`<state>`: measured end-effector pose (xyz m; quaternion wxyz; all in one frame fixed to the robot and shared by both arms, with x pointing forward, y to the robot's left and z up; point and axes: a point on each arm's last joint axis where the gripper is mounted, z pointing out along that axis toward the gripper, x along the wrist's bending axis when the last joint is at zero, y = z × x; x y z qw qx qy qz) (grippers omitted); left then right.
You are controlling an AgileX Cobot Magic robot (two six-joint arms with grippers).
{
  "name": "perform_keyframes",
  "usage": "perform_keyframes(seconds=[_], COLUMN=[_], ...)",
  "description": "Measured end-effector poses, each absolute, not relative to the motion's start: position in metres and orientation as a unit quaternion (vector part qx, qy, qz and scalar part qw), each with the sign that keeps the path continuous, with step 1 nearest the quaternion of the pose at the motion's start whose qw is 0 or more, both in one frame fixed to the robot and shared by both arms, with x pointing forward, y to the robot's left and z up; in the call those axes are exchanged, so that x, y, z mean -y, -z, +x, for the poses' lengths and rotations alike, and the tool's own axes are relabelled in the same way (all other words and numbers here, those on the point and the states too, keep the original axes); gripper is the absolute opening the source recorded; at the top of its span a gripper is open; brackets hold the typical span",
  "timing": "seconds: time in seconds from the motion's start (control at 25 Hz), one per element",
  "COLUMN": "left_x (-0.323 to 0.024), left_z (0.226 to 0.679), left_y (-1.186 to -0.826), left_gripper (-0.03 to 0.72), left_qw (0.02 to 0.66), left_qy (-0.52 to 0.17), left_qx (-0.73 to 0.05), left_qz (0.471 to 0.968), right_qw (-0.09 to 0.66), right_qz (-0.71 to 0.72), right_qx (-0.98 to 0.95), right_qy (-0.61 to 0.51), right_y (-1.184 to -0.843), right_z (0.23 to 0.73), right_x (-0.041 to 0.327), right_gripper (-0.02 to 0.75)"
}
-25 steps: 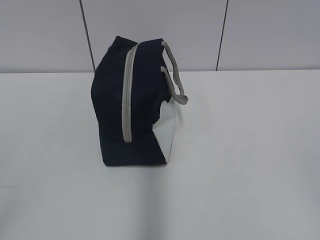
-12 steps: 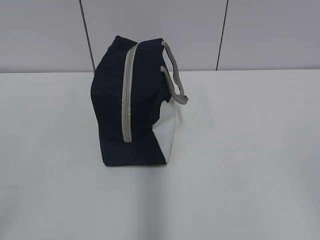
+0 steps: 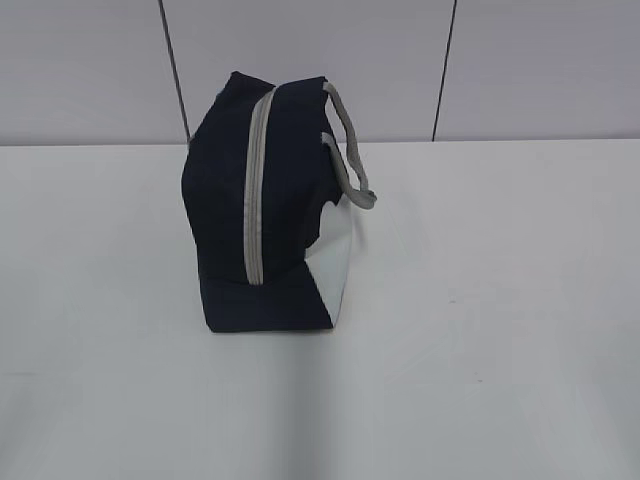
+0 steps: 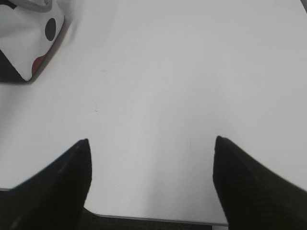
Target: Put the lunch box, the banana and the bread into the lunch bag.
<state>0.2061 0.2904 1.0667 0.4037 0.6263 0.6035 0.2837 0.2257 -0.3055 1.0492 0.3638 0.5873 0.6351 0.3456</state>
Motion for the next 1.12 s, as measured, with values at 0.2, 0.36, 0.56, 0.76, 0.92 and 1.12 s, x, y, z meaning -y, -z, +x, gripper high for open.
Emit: perform_keyframes(seconds=[0.2,0.36,0.56,0.76,0.92,1.12], left_x=[-0.291,-0.293,-0.294,-0.294,-0.294,-0.294], left_z=[0.211,0.213,0.215,0.225,0.226,0.226], left_y=[-1.076,-1.079,-1.077,-1.055,-1.054,-1.054], left_gripper=[0.414,0.414,0.414,0.414,0.414,0.413], left_qw=[0.437,0.444,0.438,0.411,0.408,0.408], left_qy=[-0.318,-0.339,-0.340,-0.318,-0.319,-0.320], left_qx=[-0.587,-0.580,-0.583,-0.600,-0.601,-0.601], left_qz=[0.603,0.593,0.594,0.608,0.608,0.608], right_qw=[0.362,0.362,0.362,0.362,0.362,0.362], right_qz=[0.588,0.588,0.588,0.588,0.588,0.588], right_qx=[-0.636,-0.636,-0.636,-0.636,-0.636,-0.636], right_qy=[-0.343,-0.343,-0.343,-0.343,-0.343,-0.343], right_y=[-1.047,-1.047,-1.047,-1.047,-1.047,-1.047], right_z=[0.226,0.226,0.226,0.226,0.226,0.226], right_x=[0.305,0.305,0.305,0.305,0.305,0.305], right_gripper=[0.584,0.584,0.583,0.583,0.584,0.583])
